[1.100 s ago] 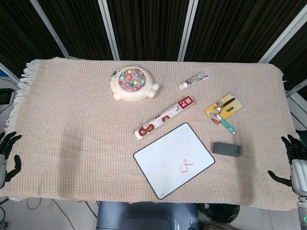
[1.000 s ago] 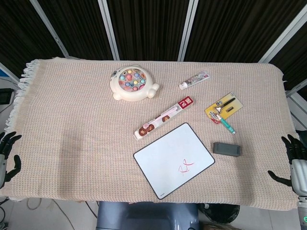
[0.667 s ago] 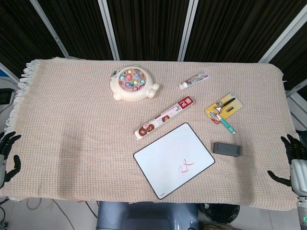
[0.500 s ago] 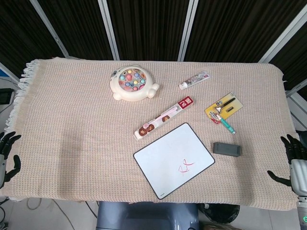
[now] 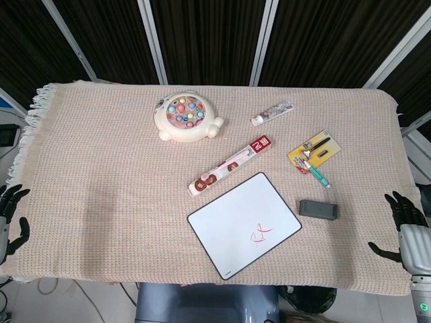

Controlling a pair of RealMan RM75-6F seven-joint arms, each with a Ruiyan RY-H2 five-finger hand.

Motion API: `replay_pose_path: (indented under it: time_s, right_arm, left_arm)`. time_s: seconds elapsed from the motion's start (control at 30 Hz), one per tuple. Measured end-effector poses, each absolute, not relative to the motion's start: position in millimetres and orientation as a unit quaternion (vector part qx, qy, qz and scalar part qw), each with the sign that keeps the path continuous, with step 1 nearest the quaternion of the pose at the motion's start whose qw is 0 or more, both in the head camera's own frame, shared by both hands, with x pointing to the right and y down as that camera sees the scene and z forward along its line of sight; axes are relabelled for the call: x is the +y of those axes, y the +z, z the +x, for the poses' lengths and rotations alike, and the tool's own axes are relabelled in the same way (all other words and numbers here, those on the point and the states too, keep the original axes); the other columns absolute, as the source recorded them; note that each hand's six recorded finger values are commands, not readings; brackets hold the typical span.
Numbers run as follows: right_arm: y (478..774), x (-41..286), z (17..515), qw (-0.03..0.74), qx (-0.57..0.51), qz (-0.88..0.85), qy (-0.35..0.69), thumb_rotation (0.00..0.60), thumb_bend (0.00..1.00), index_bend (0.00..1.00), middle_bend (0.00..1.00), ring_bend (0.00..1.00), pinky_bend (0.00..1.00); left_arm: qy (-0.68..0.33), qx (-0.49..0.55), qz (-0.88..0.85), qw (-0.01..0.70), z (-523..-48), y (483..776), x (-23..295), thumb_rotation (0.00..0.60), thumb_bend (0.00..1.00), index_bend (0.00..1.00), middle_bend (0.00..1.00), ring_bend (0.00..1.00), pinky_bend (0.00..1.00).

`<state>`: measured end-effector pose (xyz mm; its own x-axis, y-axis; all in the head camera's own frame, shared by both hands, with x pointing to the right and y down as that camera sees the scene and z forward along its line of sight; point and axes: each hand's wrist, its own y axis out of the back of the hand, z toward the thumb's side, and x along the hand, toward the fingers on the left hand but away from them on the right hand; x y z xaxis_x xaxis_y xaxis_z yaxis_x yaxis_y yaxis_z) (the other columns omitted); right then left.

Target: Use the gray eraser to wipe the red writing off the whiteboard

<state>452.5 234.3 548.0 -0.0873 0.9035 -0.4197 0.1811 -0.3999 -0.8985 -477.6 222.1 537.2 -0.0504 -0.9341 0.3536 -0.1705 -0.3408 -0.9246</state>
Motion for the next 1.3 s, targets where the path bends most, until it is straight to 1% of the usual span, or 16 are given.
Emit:
replay_pose_path:
  time_s: [0.13,0.27,0.5,0.63,0.77,0.93,1.1,1.3]
  right_arm:
    - [556,236,450,0.291,-0.438,-0.615,0.588,0.600,0.08,0.00,0.01,0.06,0.14]
    - [566,232,446,0.274,-0.417,-0.631,0.594,0.600,0.08,0.00,0.06,0.09,0.14]
    - [587,211,430,0.248,-0.373,-0.664,0.600,0.600,0.08,0.00,0.13,0.15,0.14]
    - [596,194,421,0.249,-0.363,-0.664,0.604,0.600,0.11,0.01,0.15,0.16,0.14]
    - [608,184,410,0.247,-0.351,-0.666,0.610,0.600,0.15,0.06,0.18,0.18,0.15]
    - [627,174,389,0.241,-0.336,-0.677,0.609,0.600,0.21,0.10,0.22,0.21,0.16]
    - [644,170,378,0.236,-0.327,-0.681,0.611,0.600,0.25,0.15,0.26,0.24,0.17]
    - [657,170,375,0.236,-0.322,-0.679,0.616,0.600,0.29,0.20,0.30,0.28,0.19]
  left_arm:
    - [-0.559,0.462,-0.598,0.340,-478,537,222,0.600,0.64,0.16,0.09,0.02,0.00]
    - [-0.560,0.459,-0.599,0.341,-477,538,222,0.600,0.64,0.16,0.09,0.02,0.00]
    - [-0.564,0.452,-0.601,0.341,-476,542,223,0.600,0.64,0.16,0.09,0.02,0.00]
    - [-0.566,0.451,-0.601,0.340,-476,543,223,0.600,0.64,0.16,0.09,0.02,0.00]
    - [-0.566,0.452,-0.600,0.339,-476,543,223,0.600,0.64,0.16,0.09,0.02,0.00]
    - [-0.566,0.452,-0.600,0.339,-477,542,223,0.600,0.64,0.16,0.09,0.02,0.00]
    - [-0.567,0.452,-0.600,0.338,-478,542,222,0.600,0.64,0.16,0.09,0.02,0.00]
    - [-0.567,0.452,-0.600,0.337,-478,542,222,0.600,0.64,0.16,0.09,0.02,0.00]
